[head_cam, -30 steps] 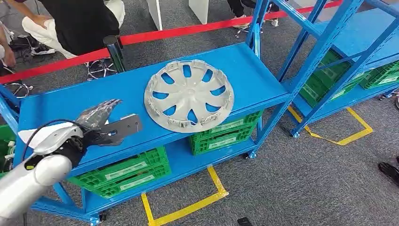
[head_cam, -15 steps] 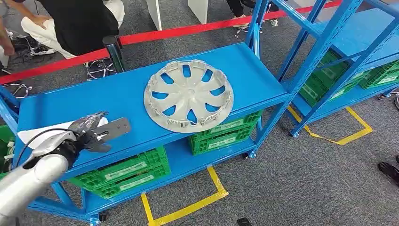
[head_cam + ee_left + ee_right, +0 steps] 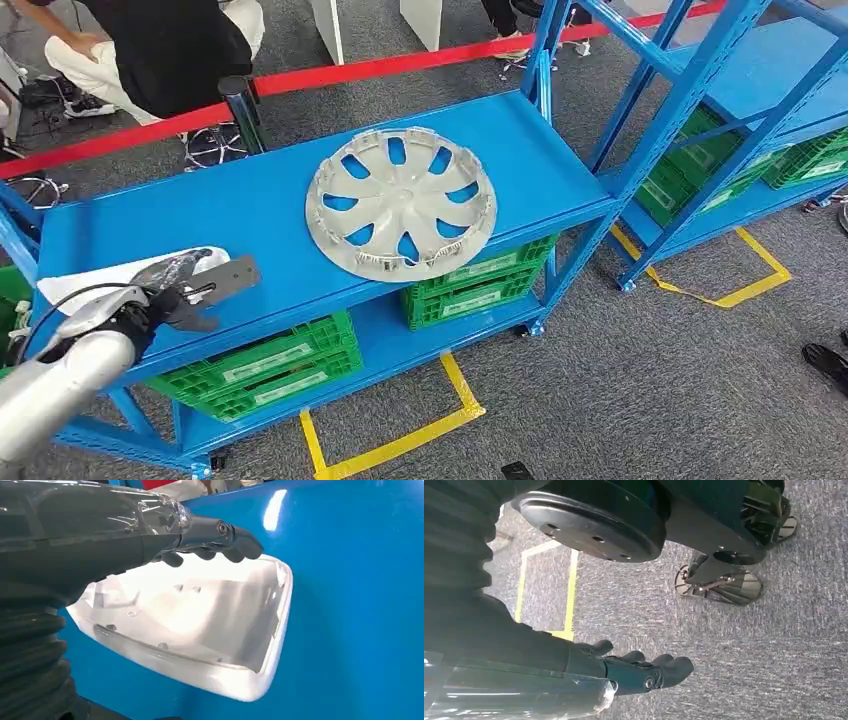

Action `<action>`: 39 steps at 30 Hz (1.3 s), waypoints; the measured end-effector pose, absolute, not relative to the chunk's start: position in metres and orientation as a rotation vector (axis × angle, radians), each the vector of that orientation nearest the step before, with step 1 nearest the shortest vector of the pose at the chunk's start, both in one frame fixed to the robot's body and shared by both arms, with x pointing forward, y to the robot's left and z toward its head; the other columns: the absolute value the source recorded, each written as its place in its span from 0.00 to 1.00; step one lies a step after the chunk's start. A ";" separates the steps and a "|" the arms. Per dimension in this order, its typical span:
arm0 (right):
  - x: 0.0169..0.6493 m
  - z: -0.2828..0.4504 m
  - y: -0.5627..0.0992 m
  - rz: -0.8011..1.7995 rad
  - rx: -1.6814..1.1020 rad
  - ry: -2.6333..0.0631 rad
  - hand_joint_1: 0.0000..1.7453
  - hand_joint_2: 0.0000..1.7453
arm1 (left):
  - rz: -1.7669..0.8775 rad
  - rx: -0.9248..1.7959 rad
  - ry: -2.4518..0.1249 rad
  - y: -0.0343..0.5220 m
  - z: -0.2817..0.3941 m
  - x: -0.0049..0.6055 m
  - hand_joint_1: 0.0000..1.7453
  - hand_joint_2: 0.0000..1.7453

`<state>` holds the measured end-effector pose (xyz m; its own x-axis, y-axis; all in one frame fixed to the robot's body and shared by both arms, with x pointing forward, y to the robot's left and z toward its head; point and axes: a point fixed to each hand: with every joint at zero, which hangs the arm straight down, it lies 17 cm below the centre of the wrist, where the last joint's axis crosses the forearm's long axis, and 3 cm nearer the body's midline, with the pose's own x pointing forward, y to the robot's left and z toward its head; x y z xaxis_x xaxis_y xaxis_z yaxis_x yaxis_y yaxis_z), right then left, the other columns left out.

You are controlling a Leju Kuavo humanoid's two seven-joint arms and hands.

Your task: Take the parts from the cabinet and place them on the table.

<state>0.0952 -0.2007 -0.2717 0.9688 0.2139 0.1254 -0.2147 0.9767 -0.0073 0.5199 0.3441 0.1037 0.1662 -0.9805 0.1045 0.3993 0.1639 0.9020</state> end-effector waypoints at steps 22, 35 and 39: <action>0.095 -0.272 -0.200 0.207 0.006 -0.126 0.00 1.00 | -1.185 0.859 -0.840 0.345 0.099 0.519 1.00 1.00; 0.098 -0.271 -0.200 0.207 0.008 -0.129 0.00 1.00 | -1.187 0.853 -0.844 0.344 0.107 0.524 1.00 1.00; 0.098 -0.271 -0.199 0.214 0.007 -0.130 0.00 1.00 | -1.192 0.852 -0.839 0.344 0.107 0.524 1.00 1.00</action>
<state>0.0978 -0.1994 -0.2711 0.9688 0.2110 0.1296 -0.2120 0.9772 -0.0065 0.5236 0.3436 0.1065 0.1673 -0.9812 0.0960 0.4207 0.1591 0.8931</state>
